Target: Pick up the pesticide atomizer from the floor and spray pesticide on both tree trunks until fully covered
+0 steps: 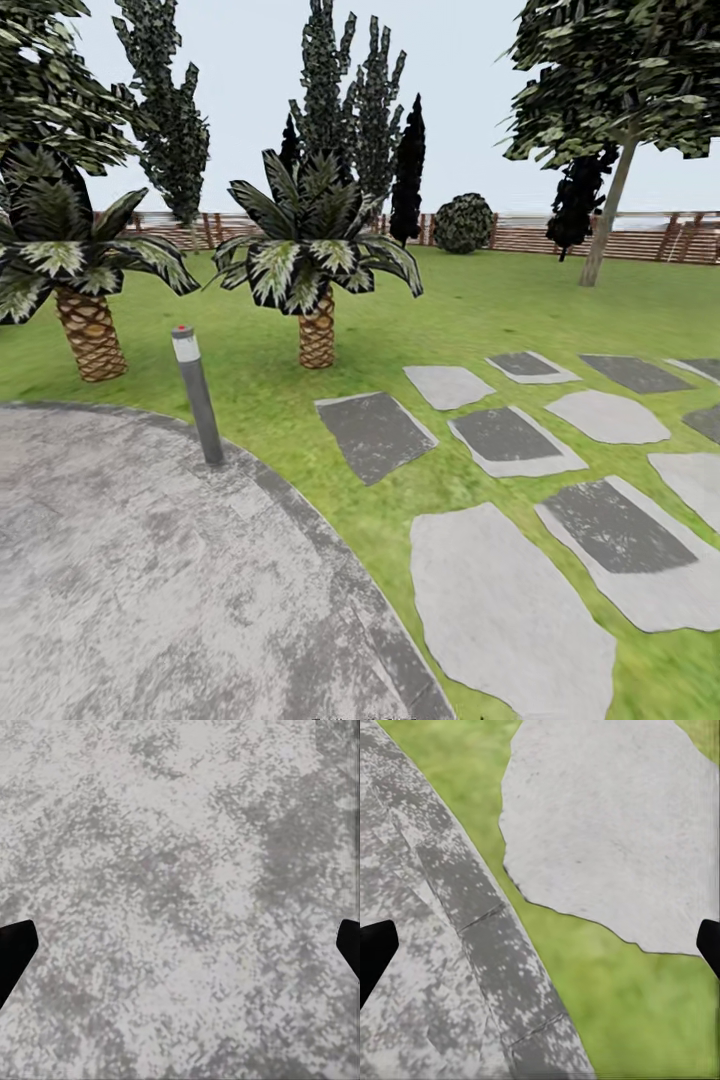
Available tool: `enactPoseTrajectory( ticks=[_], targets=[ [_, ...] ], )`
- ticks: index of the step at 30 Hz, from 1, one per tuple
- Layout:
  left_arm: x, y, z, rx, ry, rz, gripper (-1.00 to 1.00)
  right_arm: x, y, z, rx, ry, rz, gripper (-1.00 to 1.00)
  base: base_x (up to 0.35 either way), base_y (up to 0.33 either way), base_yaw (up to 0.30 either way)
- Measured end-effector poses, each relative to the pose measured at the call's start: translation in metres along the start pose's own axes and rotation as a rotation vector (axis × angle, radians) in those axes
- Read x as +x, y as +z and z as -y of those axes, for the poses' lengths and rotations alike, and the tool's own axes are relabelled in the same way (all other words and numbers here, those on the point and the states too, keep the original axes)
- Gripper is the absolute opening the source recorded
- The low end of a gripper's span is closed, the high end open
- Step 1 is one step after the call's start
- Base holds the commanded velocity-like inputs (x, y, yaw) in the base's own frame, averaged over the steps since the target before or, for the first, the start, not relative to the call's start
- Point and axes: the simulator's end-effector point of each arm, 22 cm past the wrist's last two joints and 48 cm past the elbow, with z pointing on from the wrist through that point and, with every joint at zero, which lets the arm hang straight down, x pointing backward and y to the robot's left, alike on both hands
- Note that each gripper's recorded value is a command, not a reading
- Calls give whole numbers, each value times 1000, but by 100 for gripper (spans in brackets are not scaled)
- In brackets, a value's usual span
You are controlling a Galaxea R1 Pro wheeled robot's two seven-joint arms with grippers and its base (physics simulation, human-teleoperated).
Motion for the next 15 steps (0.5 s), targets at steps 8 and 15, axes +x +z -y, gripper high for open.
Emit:
enactPoseTrajectory(
  ticks=[8, 15],
  targets=[
    [16, 11, 1, 0, 1, -9, 100, 18, 9, -1, 0, 0, -8, 100, 0, 0, -216],
    [31, 21, 2, 0, 2, -18, 100, 33, 16, -2, -1, 0, -17, 100, 0, 0, -218]
  ],
)
